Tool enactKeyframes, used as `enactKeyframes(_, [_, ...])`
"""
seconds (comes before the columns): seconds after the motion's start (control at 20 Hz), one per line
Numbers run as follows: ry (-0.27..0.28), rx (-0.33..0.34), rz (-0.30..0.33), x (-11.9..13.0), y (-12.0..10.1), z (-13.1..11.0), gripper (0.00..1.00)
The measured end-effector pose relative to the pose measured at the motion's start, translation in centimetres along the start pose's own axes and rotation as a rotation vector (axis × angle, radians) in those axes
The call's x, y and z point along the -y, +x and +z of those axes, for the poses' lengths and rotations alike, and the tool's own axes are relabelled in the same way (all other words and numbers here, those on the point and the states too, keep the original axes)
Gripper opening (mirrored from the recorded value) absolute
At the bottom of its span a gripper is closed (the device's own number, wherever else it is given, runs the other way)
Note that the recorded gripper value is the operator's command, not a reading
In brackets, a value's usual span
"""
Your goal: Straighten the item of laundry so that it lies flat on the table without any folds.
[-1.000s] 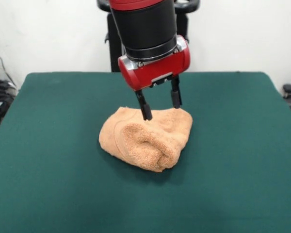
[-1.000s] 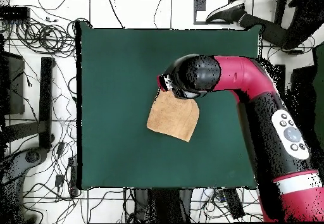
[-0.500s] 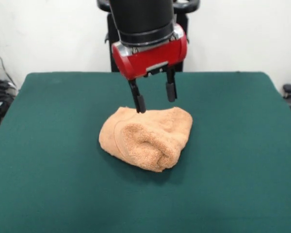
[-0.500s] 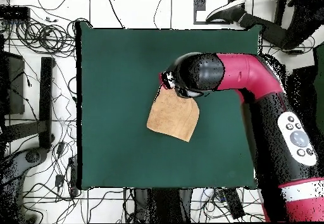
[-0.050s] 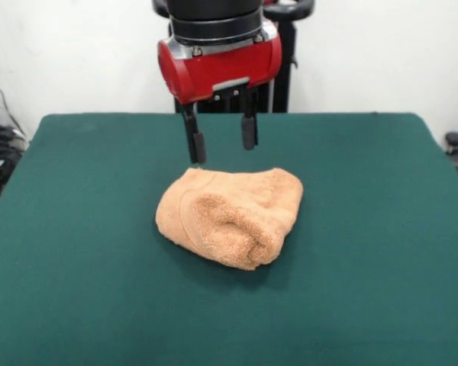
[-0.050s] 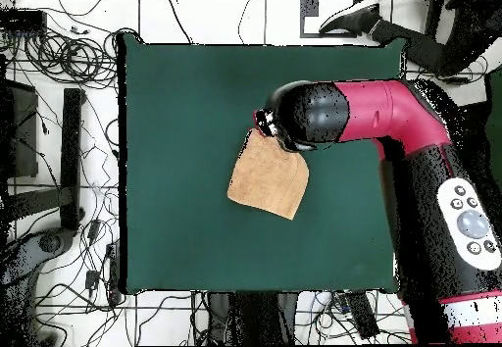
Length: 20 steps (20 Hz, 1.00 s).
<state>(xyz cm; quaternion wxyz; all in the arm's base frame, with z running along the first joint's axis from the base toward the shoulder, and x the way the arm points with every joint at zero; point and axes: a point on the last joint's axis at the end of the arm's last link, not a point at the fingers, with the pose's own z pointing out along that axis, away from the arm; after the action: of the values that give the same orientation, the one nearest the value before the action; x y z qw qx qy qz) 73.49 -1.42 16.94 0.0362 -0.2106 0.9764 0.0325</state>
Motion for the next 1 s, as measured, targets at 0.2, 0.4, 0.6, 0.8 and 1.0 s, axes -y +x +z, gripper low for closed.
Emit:
enactKeyframes(0.2, [0.038,-0.004,-0.021,0.4,0.3,-0.1,1.00])
enactKeyframes(0.4, [0.068,-0.014,-0.043,0.7,0.7,0.2,1.00])
enactKeyframes(0.6, [0.093,-0.025,-0.063,1.0,1.2,0.7,1.00])
enactKeyframes(0.8, [0.106,-0.035,-0.076,1.1,1.6,1.2,1.00])
enactKeyframes(1.0, [0.110,-0.045,-0.086,1.0,2.0,1.7,1.00])
